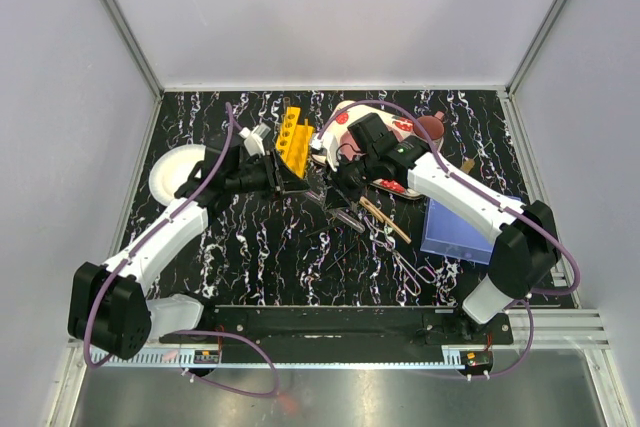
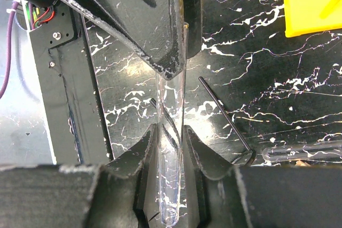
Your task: Organize the chemistry lab equipment
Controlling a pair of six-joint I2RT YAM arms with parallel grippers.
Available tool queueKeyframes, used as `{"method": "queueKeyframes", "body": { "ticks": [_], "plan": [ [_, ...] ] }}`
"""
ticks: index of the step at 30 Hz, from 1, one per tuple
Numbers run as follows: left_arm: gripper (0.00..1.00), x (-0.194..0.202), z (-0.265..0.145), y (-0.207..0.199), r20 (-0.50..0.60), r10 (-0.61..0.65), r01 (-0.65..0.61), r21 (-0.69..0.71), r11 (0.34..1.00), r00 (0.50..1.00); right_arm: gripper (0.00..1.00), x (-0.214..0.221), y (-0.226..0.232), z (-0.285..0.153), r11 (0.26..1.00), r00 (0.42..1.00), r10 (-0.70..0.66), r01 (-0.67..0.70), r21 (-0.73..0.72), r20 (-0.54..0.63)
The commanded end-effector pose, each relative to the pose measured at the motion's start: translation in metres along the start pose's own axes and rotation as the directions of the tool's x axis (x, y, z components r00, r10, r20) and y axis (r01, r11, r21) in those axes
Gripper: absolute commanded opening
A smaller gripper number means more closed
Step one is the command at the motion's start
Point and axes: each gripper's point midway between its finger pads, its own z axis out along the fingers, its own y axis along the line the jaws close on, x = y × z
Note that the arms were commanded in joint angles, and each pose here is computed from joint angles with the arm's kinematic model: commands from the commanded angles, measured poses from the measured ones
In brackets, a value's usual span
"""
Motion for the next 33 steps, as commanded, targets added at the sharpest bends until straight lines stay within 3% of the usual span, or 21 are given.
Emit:
{"method": "queueKeyframes", "body": {
  "ticks": [1, 5, 7, 12, 14, 15, 16, 17, 23, 29, 33],
  "plan": [
    [0.34, 0.000, 0.000, -0.013, -0.019, 0.049, -0.048, 0.048, 0.998, 0.999, 0.18, -0.010, 0.008, -0.008, 0.999, 0.998, -0.049, 0.049, 0.007, 0.036],
    [0.31, -0.002, -0.001, -0.016, -0.014, 0.056, -0.055, 0.052, 0.997, 0.998, 0.19, -0.009, 0.009, -0.006, 0.999, 0.998, -0.047, 0.048, -0.003, 0.034],
    [0.23, -0.004, -0.002, -0.019, -0.006, 0.061, -0.061, 0.056, 0.997, 0.998, 0.18, -0.009, 0.010, -0.006, 0.999, 0.998, -0.050, 0.050, -0.006, 0.034],
    [0.16, -0.007, -0.004, -0.025, 0.006, 0.074, -0.075, 0.064, 0.995, 0.997, 0.20, -0.010, 0.011, -0.007, 0.998, 0.998, -0.058, 0.058, -0.006, 0.037],
    [0.15, -0.007, -0.005, -0.022, 0.009, 0.075, -0.075, 0.049, 0.996, 0.997, 0.27, -0.011, 0.010, -0.009, 0.998, 0.997, -0.069, 0.069, 0.002, 0.037],
    [0.15, -0.012, -0.006, -0.022, 0.023, 0.104, -0.105, 0.032, 0.994, 0.994, 0.39, -0.009, 0.011, -0.011, 0.997, 0.997, -0.072, 0.073, 0.000, 0.026],
    [0.15, -0.010, -0.007, -0.016, 0.010, 0.094, -0.094, -0.006, 0.996, 0.995, 0.97, -0.013, 0.010, -0.015, 0.994, 0.994, -0.111, 0.110, 0.007, 0.026],
    [0.15, -0.018, -0.010, -0.021, 0.024, 0.119, -0.119, -0.018, 0.993, 0.993, 1.00, -0.015, 0.009, -0.018, 0.992, 0.992, -0.125, 0.125, 0.013, 0.020],
    [0.15, -0.060, -0.032, -0.014, 0.080, 0.203, -0.187, -0.168, 0.968, 0.976, 1.00, -0.036, 0.003, -0.062, 0.969, 0.973, -0.229, 0.228, 0.097, -0.001],
    [0.15, -0.128, -0.057, -0.016, 0.145, 0.297, -0.243, -0.308, 0.920, 0.944, 0.99, -0.042, -0.041, -0.146, 0.937, 0.980, -0.176, 0.138, 0.320, 0.093],
    [0.15, -0.167, -0.061, -0.010, 0.157, 0.340, -0.254, -0.402, 0.880, 0.927, 1.00, -0.014, -0.062, -0.177, 0.907, 0.981, -0.115, 0.040, 0.420, 0.154]
  ]
}}
